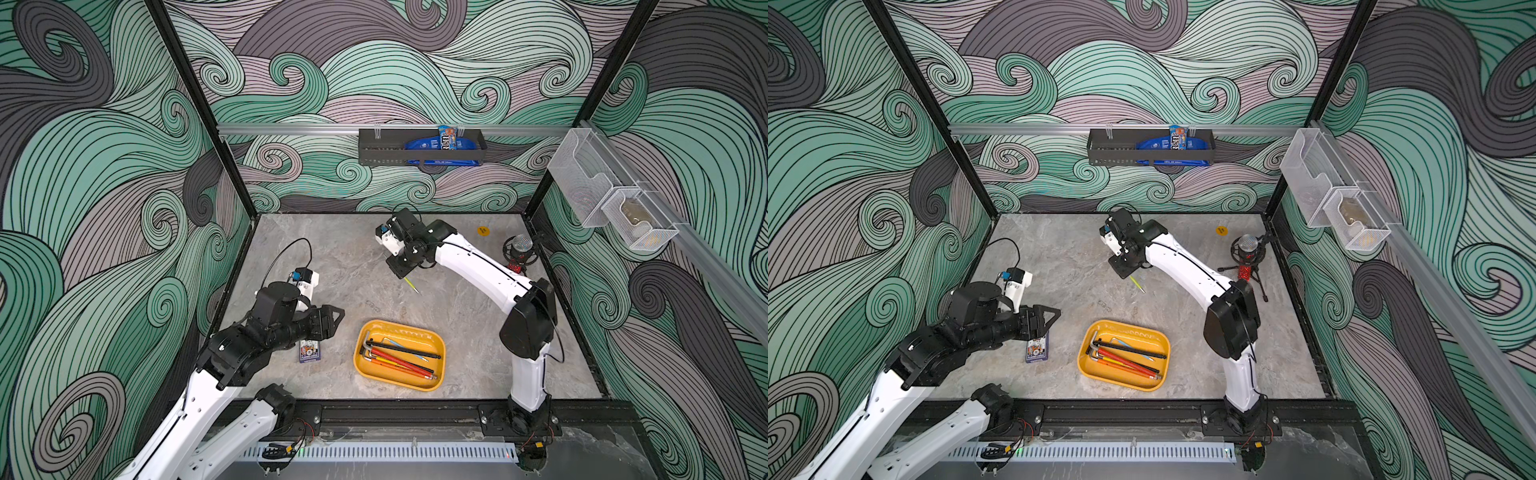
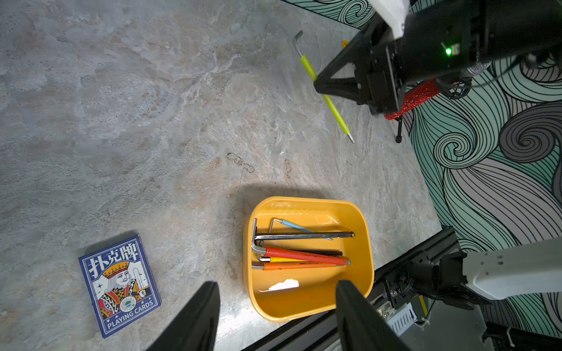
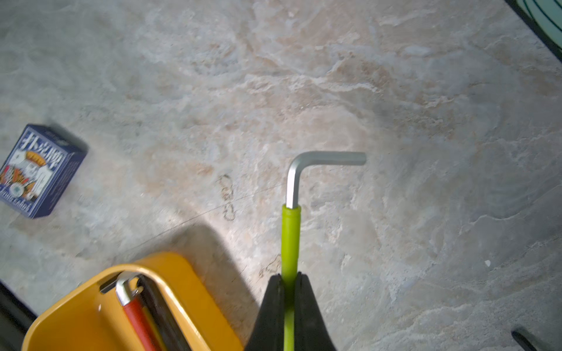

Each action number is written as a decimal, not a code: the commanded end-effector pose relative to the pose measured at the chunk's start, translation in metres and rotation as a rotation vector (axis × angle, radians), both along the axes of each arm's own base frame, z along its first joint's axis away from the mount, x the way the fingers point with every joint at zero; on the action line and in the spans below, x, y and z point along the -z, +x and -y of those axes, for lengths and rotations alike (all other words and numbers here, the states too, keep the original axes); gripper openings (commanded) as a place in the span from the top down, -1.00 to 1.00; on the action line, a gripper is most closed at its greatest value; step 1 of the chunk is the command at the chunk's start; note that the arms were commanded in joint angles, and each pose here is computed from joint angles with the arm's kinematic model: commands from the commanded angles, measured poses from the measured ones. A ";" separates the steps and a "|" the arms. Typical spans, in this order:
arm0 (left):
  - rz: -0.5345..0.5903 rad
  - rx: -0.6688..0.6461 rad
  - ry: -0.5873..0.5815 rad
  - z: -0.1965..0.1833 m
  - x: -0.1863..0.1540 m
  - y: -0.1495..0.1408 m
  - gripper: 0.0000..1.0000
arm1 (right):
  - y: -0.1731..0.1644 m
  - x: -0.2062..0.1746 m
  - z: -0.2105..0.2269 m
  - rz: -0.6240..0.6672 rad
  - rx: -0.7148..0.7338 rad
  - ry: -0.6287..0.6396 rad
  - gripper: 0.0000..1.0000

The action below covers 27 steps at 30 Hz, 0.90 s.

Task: Put the hex key on the desktop into the storage box
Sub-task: Pick up the Allen key from the center of the board, then place the Allen key in the storage box.

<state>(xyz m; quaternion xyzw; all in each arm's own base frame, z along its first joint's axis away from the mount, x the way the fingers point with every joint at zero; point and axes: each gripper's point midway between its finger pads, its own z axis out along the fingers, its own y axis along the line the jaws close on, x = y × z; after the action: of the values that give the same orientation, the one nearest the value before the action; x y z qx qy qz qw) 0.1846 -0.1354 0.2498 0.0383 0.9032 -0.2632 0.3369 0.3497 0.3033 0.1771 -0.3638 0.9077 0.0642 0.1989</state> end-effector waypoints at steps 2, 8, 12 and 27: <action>0.036 -0.036 -0.004 -0.003 -0.006 0.010 -0.27 | -0.052 -0.012 -0.014 -0.005 -0.097 0.070 1.00; 0.041 -0.054 -0.019 -0.003 -0.005 0.011 -0.28 | -0.123 0.008 -0.018 -0.038 -0.213 0.082 1.00; 0.041 -0.064 -0.025 -0.005 -0.005 0.010 -0.27 | -0.154 0.035 -0.016 -0.072 -0.248 0.051 1.00; 0.033 -0.075 -0.021 -0.007 -0.006 0.010 -0.28 | -0.184 0.114 -0.007 -0.031 -0.366 -0.107 1.00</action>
<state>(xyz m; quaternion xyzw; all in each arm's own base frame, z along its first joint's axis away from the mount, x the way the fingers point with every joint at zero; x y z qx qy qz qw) 0.1918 -0.1318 0.2495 0.0139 0.8993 -0.2600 0.3513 0.1562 0.3032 0.0672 -0.5264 0.8383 0.0668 0.1250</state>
